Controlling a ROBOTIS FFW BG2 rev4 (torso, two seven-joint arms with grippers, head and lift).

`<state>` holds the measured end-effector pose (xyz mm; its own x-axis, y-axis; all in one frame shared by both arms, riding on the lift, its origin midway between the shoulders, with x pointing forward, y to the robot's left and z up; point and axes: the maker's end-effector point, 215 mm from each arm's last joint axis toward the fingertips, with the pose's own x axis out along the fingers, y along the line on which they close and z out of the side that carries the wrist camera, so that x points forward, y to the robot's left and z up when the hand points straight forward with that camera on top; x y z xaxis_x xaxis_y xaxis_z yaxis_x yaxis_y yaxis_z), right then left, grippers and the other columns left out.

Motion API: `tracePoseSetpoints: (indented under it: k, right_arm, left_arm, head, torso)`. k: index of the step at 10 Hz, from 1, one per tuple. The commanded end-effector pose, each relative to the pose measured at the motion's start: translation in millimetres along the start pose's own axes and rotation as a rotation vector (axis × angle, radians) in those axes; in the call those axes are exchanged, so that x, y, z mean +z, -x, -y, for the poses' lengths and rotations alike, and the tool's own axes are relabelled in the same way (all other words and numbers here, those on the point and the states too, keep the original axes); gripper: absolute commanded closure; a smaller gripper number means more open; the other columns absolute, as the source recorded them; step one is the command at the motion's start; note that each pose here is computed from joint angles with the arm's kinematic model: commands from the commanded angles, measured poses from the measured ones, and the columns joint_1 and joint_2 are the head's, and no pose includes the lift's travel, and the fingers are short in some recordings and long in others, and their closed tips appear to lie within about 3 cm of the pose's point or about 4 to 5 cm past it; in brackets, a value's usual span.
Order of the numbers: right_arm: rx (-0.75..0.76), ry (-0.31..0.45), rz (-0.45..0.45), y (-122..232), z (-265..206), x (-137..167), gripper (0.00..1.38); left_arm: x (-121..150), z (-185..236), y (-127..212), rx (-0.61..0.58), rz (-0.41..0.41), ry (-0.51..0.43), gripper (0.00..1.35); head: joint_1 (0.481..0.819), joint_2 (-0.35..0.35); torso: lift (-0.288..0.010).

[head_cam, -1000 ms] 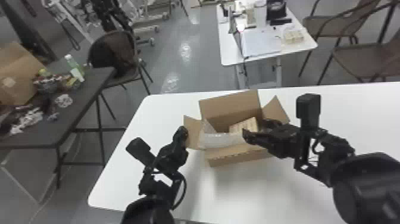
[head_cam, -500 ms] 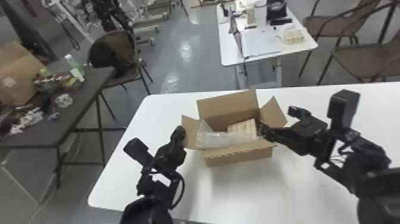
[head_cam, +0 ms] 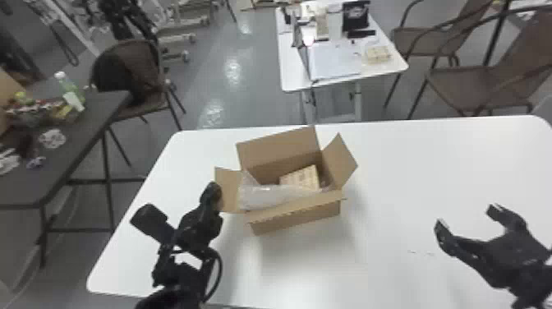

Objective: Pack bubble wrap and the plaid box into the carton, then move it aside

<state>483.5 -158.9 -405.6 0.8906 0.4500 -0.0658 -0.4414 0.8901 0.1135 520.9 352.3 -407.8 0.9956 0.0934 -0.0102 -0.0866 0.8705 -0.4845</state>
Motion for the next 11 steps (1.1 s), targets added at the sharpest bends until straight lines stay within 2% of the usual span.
tracePoseSetpoints:
  k: [1,2,4,6,7,9,11]
  right_arm:
    - [-0.086,-0.004,-0.021,35.0,22.4,-15.1,0.12]
    - [-0.114,-0.022,-0.033,49.1,27.9,-23.6,0.12]
    - [-0.116,-0.054,-0.036,53.6,20.8,-30.0,0.12]
    - [-0.093,-0.072,-0.039,46.9,12.9,-32.3,0.12]
    - [-0.080,-0.076,-0.044,44.2,11.1,-32.6,0.12]
    - [-0.051,-0.078,-0.043,37.7,7.0,-30.2,0.12]
    - [-0.027,-0.082,-0.049,32.2,2.5,-31.7,0.12]
  left_arm:
    - [0.9,-11.7,10.3,0.046,0.025,0.007,1.21]
    - [5.2,-23.5,17.0,0.100,0.052,-0.002,1.21]
    - [39.0,-68.7,34.4,0.266,0.149,-0.062,1.21]
    - [89.0,-134.8,61.3,0.458,0.255,-0.139,1.21]
    - [108.0,-159.0,77.4,0.563,0.314,-0.136,1.21]
    - [115.7,-190.3,109.8,0.762,0.375,-0.120,1.21]
    - [107.5,-202.6,120.1,0.832,0.389,-0.086,1.21]
  head:
    - [0.695,0.219]
    - [0.695,0.200]
    - [0.695,0.206]
    - [0.695,0.285]
    - [0.695,0.343]
    - [0.695,0.350]
    - [0.695,0.350]
  torso:
    - [-0.065]
    - [-0.065]
    - [-0.065]
    - [-0.065]
    - [-0.065]
    - [-0.065]
    - [-0.065]
